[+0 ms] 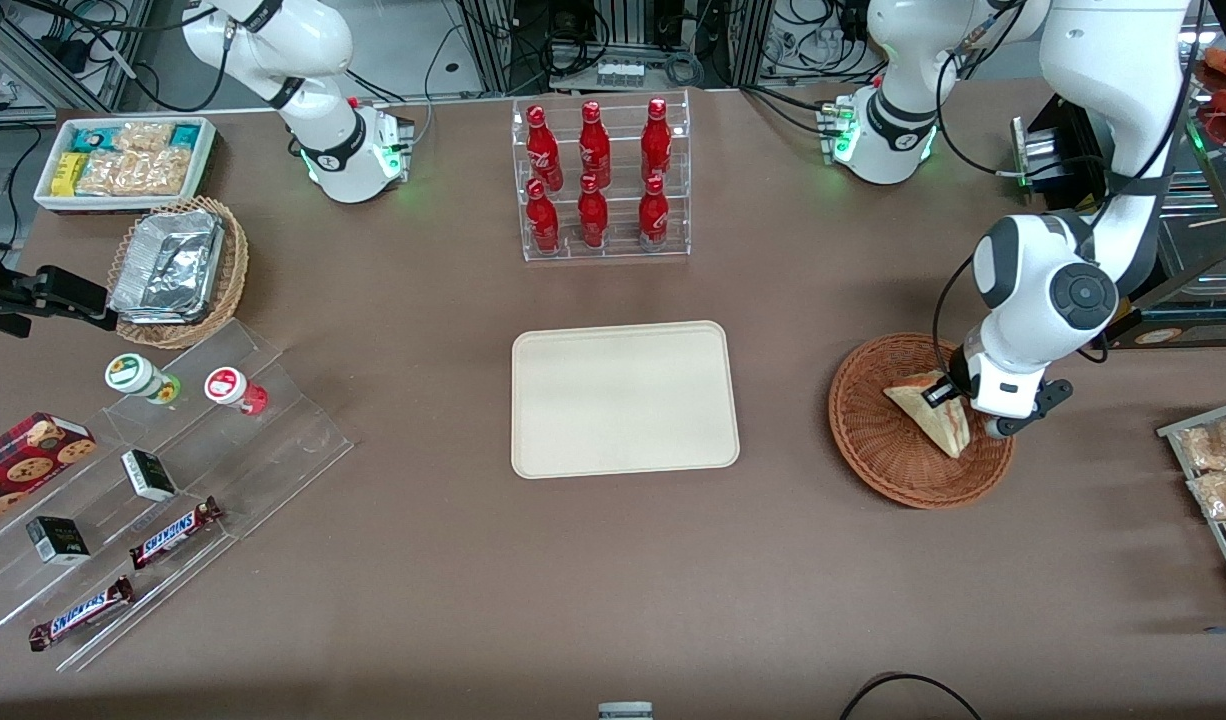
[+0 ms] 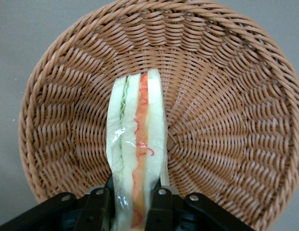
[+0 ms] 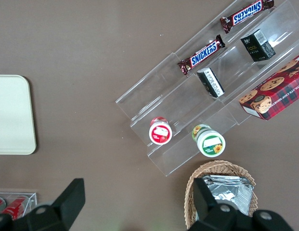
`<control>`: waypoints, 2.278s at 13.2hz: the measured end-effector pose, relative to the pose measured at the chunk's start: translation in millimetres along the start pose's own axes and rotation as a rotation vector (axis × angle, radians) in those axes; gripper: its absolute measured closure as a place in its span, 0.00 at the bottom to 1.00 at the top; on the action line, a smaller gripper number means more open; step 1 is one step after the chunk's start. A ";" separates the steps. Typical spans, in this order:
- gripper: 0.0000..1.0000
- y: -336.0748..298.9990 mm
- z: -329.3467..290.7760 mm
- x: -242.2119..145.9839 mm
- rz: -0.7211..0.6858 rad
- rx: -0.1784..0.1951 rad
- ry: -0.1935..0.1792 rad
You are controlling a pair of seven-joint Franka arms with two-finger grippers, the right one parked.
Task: Place sandwich from basket to tray
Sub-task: 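Lift the sandwich and carry it toward the cream tray, then lower the sandwich onto the cream tray with the left gripper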
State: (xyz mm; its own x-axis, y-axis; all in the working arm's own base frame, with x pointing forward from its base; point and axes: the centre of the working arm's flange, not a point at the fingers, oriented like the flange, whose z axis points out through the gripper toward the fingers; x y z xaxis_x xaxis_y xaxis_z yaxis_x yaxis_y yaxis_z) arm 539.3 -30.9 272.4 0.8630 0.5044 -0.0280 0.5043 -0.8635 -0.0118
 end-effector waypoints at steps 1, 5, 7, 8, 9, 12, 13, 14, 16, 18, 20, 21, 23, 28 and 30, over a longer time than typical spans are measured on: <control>0.77 4.8 -11.6 -0.4 0.008 0.006 -0.009; 0.84 56.2 -76.0 -17.8 0.110 0.049 -0.056; 0.84 87.1 -100.2 -33.6 0.179 0.071 -0.055; 0.84 99.5 -105.8 -42.3 0.209 0.073 -0.052; 0.84 110.3 -107.8 -51.3 0.242 0.072 -0.048; 0.84 153.3 -108.8 -90.4 0.362 0.071 -0.039; 0.84 170.2 -109.3 -103.5 0.406 0.068 -0.035; 0.84 188.0 -109.5 -116.7 0.447 0.065 -0.031; 0.84 228.0 -108.7 -144.8 0.515 0.072 -0.042; 0.84 270.7 -106.8 -168.7 0.536 0.087 -0.059; 0.84 309.2 -96.5 -188.4 0.559 0.086 -0.063; 0.84 323.8 -87.7 -196.6 0.572 0.085 -0.065; 0.84 349.6 -70.3 -210.6 0.581 0.082 -0.068; 0.84 397.9 -34.8 -230.9 0.597 0.018 -0.036; 0.84 405.6 -20.1 -235.9 0.589 -0.004 -0.024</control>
State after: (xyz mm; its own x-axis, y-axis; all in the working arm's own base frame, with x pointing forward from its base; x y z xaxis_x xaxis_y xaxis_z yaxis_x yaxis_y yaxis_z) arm 540.8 -500.1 294.4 0.9969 -0.0602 -0.0515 -0.0595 -0.9981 0.0162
